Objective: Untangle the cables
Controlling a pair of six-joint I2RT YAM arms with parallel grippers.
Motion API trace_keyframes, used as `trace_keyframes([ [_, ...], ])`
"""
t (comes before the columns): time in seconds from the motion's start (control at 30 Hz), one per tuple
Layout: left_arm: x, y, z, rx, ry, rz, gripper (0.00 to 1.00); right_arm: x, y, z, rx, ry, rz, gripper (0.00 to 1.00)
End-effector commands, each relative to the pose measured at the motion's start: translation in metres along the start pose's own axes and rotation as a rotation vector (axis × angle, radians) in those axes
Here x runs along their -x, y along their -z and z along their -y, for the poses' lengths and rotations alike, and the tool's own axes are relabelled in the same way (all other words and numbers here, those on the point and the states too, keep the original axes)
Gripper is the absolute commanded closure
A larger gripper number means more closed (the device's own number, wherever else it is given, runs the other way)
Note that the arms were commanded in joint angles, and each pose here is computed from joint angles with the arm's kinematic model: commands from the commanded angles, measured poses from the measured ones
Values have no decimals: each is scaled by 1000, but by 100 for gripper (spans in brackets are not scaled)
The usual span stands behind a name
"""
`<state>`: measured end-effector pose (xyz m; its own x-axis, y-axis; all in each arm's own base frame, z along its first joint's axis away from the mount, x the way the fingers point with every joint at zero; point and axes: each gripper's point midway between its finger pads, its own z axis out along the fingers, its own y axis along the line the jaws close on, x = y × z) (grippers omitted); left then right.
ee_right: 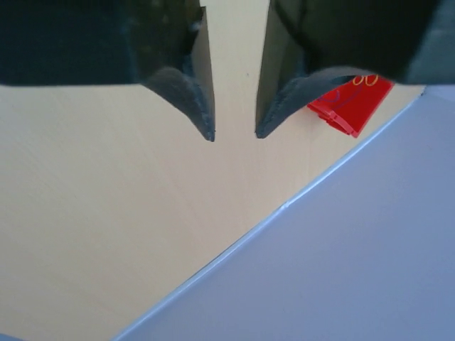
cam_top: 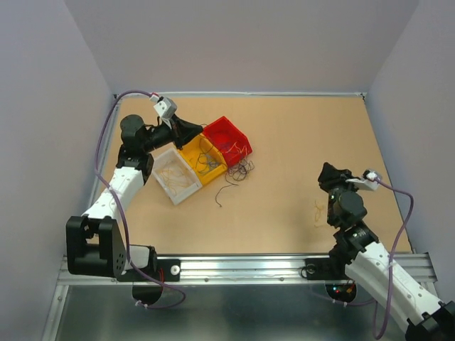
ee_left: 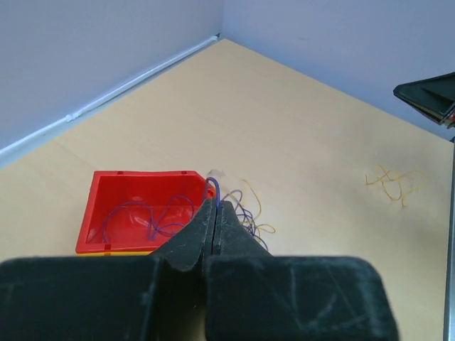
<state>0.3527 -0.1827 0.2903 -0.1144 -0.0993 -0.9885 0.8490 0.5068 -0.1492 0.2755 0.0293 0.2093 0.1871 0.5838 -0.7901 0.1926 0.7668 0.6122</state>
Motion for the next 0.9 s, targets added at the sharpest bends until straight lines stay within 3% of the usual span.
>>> trace_keyframes([
  [0.0,11,-6,25,-138,-68,19,100,-10,0,-11,76,70,-50,62],
  [0.03,7,-10,36,-183,-63,-5,100,-21,3,-33,205,118,-100,46],
  [0.13,1,-19,58,-237,-168,-29,100,-49,10,-64,409,183,-199,24],
  [0.17,-1,-21,65,-252,-190,-37,100,-53,11,-71,443,193,-218,22],
  [0.33,-19,-31,141,-435,-334,-155,100,-84,29,-108,694,221,-341,18],
  [0.37,-16,-30,174,-512,-371,-144,100,-92,33,-112,729,227,-371,17],
  [0.5,8,-28,223,-581,-456,-111,100,-99,64,-138,966,222,-407,15],
  [0.7,49,-30,265,-673,-456,-125,100,-86,101,-158,1163,233,-327,15],
  [0.87,51,-41,278,-691,-458,-159,100,-90,111,-164,1211,251,-336,17],
])
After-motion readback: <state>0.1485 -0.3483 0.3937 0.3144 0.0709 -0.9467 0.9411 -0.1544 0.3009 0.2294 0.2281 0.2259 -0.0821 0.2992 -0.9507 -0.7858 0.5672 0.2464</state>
